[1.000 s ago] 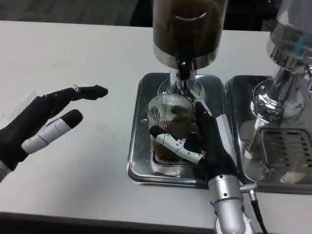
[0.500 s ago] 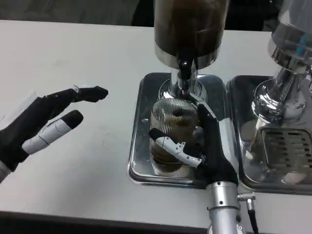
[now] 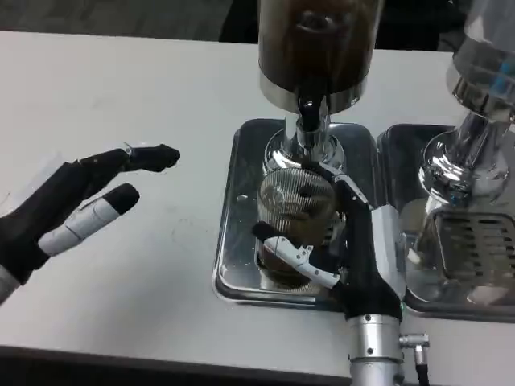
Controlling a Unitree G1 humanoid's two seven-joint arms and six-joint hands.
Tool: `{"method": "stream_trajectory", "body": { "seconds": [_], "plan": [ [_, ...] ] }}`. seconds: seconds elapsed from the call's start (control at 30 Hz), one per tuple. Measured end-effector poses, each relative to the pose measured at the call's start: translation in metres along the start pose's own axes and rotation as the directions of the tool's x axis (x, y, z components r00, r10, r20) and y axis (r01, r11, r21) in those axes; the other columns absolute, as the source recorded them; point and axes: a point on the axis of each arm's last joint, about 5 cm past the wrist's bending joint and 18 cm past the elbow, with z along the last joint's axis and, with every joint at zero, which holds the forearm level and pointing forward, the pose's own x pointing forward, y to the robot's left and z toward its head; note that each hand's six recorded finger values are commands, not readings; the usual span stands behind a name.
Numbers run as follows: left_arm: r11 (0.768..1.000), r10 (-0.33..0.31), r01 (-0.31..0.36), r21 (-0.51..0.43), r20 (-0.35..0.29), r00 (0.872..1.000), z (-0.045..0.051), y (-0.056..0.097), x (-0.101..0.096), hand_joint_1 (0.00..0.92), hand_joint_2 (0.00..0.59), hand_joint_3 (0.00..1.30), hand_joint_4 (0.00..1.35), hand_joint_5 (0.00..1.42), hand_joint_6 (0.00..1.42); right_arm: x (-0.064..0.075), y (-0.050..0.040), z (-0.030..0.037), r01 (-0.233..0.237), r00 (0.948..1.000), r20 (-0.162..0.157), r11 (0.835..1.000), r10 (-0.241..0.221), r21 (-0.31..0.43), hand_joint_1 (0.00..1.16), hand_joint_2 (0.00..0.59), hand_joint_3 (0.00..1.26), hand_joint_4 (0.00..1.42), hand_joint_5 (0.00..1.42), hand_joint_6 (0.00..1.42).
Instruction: Grasp the cup under the faucet to collect the drink, then remove the cup.
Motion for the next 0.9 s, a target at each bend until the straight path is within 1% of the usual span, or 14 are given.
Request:
{"method": "stream_trajectory", "body": {
  "seconds": [0.2,0.3,0.37,0.47,0.5,0.57,0.73,0.77,0.9],
  "plan": [
    [1.0,-0.015,0.015,-0.005,-0.004,1.0,-0.0008,-0.002,0.001,0.0,0.072,0.33,0.27,0.24,0.15,-0.004,-0.0059,-0.0034,0.044,0.999,0.006,0.999,-0.044,-0.015,0.81,0.2,0.48,0.77,1.03,1.42],
    [1.0,-0.027,0.027,-0.007,-0.003,1.0,-0.001,-0.004,0.002,0.0,0.072,0.33,0.27,0.24,0.15,-0.005,-0.0067,-0.0029,0.057,0.9983,0.012,0.998,-0.057,-0.012,0.81,0.201,0.5,0.78,1.04,1.42],
    [0.999,-0.031,0.031,-0.009,-0.004,1.0,-0.0012,-0.004,0.002,0.0,0.072,0.33,0.27,0.24,0.15,-0.005,-0.0077,-0.0017,0.065,0.9976,0.025,0.998,-0.065,-0.009,0.82,0.202,0.5,0.78,1.05,1.42],
    [0.999,-0.032,0.032,-0.01,-0.006,0.999,-0.0015,-0.004,0.002,0.0,0.072,0.33,0.27,0.24,0.15,-0.006,-0.0096,-0.0006,0.073,0.9965,0.041,0.997,-0.073,-0.008,0.86,0.195,0.53,0.78,1.05,1.42],
    [0.999,-0.033,0.033,-0.012,-0.006,0.999,-0.0017,-0.005,0.002,0.0,0.071,0.33,0.27,0.24,0.17,-0.007,-0.0119,-0.0017,0.075,0.9963,0.043,0.997,-0.075,-0.014,0.88,0.184,0.54,0.79,1.06,1.42],
    [0.999,-0.033,0.033,-0.013,-0.006,0.999,-0.0018,-0.005,0.002,0.0,0.071,0.33,0.27,0.24,0.17,-0.009,-0.0135,-0.0024,0.078,0.9961,0.043,0.997,-0.077,-0.018,0.89,0.171,0.55,0.79,1.06,1.42],
    [0.999,-0.037,0.036,-0.02,-0.002,0.999,-0.002,-0.007,0.003,0.0,0.072,0.32,0.27,0.24,0.17,-0.012,-0.0199,-0.0011,0.105,0.9927,0.061,0.994,-0.104,-0.02,0.9,0.16,0.56,0.8,1.06,1.42],
    [0.999,-0.037,0.037,-0.021,-0.002,0.999,-0.0021,-0.008,0.003,0.0,0.072,0.32,0.27,0.24,0.17,-0.013,-0.0221,-0.0002,0.117,0.9911,0.066,0.993,-0.116,-0.017,0.9,0.16,0.56,0.8,1.06,1.42],
    [0.999,-0.04,0.04,-0.026,0.003,0.999,-0.0022,-0.01,0.005,0.0,0.072,0.32,0.27,0.24,0.17,-0.019,-0.0279,0.0008,0.135,0.9892,0.062,0.991,-0.133,-0.021,0.9,0.157,0.57,0.8,1.06,1.42]
  ]
}}
